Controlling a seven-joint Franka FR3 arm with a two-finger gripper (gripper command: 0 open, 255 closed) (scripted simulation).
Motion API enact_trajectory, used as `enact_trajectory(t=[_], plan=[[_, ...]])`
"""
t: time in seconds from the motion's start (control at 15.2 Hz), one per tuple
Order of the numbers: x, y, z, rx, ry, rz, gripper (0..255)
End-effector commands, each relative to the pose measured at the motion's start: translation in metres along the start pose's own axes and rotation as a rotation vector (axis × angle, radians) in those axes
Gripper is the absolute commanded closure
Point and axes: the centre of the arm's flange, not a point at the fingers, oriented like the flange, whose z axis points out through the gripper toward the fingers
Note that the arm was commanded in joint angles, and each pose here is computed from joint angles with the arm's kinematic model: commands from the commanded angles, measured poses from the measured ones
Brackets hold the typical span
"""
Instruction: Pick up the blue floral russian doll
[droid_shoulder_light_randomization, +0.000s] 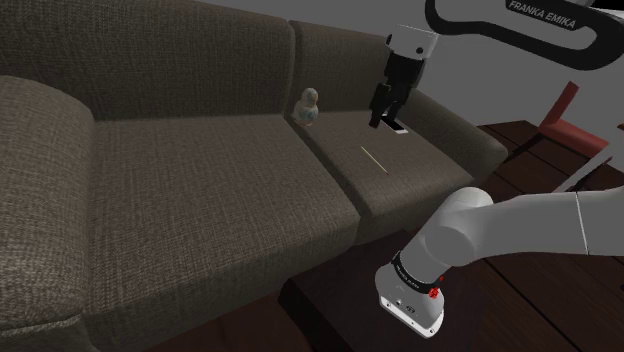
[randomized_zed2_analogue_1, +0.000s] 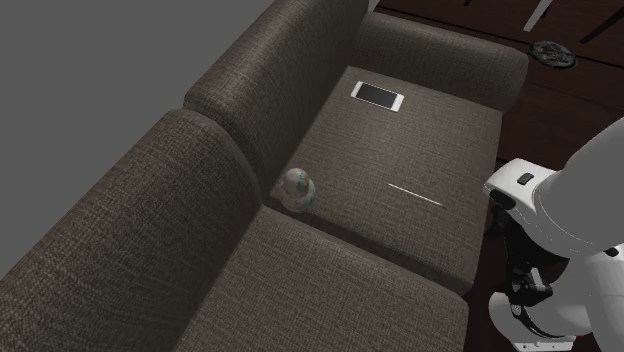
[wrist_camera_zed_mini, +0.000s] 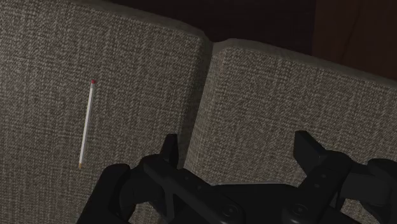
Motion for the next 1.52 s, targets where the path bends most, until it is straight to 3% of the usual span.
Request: enact_trajectory(t=[0.0,1.45], plan=[[0.000,0.000,0.000,0.000,0.000,0.000,0],[0.241,0.113,0.037,-0.061,0.128,-0.031,0]])
